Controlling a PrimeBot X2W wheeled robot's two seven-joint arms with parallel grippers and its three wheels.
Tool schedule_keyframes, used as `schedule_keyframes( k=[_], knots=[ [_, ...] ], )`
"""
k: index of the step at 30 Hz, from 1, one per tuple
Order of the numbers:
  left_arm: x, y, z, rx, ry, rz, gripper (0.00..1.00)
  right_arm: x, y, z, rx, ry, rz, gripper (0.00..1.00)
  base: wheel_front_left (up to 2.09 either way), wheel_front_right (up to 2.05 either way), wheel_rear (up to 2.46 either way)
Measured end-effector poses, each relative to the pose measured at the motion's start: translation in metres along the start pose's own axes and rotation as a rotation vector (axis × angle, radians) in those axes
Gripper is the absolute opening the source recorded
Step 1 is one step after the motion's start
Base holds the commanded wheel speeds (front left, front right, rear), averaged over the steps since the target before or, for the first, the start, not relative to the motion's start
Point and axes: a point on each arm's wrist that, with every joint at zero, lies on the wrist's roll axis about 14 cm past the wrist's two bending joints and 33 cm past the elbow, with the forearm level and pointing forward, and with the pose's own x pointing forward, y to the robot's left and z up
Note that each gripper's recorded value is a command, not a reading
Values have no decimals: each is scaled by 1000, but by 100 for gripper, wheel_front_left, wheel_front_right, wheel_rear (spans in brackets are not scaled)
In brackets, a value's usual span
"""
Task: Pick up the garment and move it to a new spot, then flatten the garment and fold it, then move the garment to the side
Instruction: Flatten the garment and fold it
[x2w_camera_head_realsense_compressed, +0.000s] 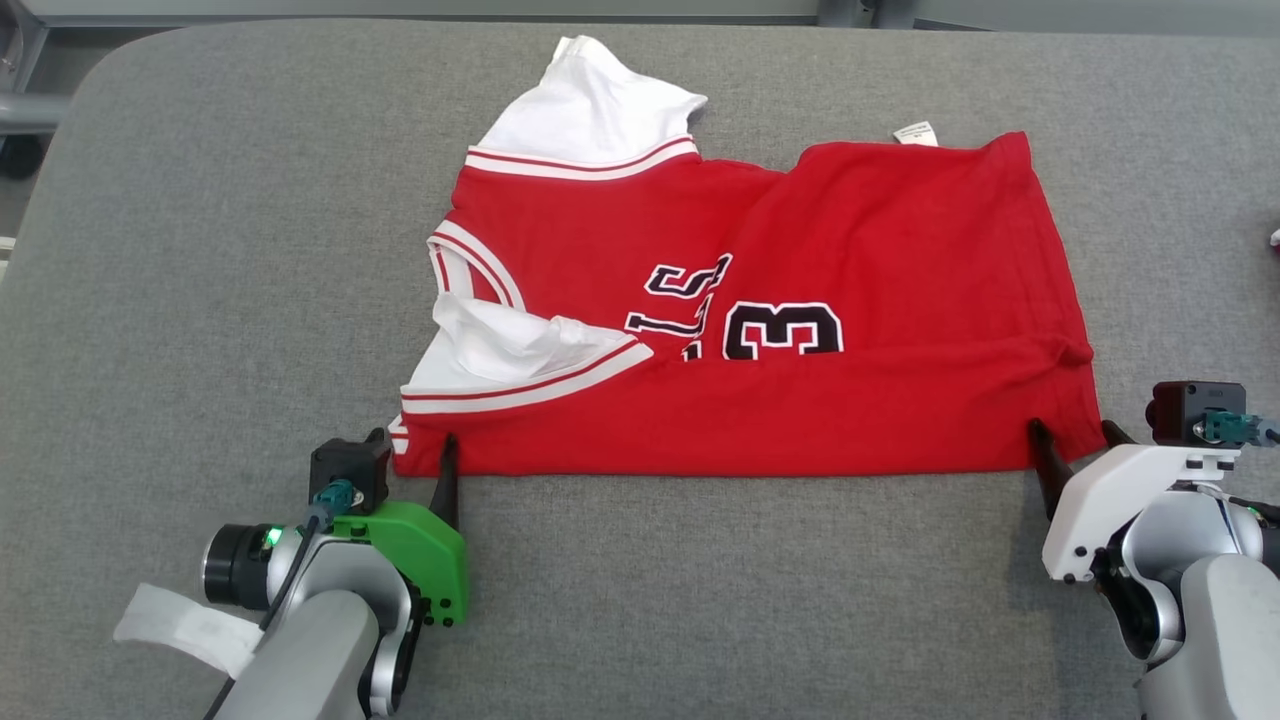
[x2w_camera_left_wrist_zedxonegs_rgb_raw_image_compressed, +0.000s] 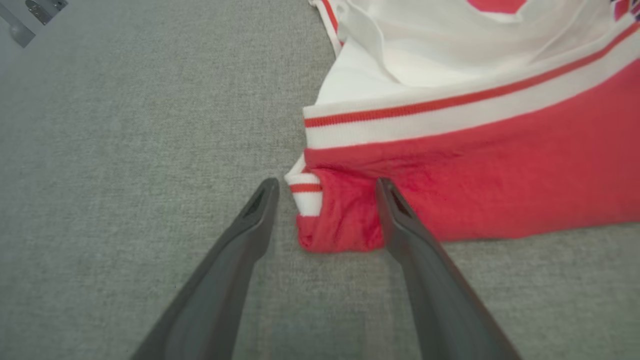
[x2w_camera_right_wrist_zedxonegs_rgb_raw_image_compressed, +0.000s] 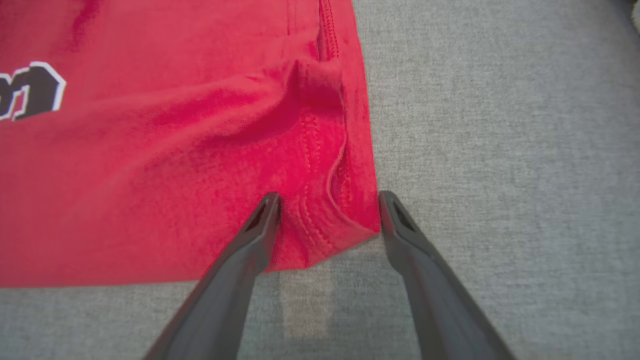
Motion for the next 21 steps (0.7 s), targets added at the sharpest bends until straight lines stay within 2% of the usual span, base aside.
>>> schedule_keyframes(
  k=[4,5,6,7,13,21],
  knots=[
    [4,-7,-4,-4,28,-27,99,2,-1,-3,-5,12,-3,100,0,0,0],
    [5,-8,-4,-5,32,-30,50,3,0,-4,-5,15,-2,100,0,0,0],
    [6,-11,-6,-8,41,-42,0,3,0,-7,-4,24,-1,9,0,0,0],
    [6,-19,-9,-12,52,-65,0,3,3,-8,5,29,11,0,0,0,0],
    [-3,-15,-8,-47,39,-55,0,-10,1,-3,69,-6,15,0,0,0,0],
    [-30,-10,-11,-71,36,-64,0,-45,-7,-5,104,-24,1,0,0,0,0]
  ],
)
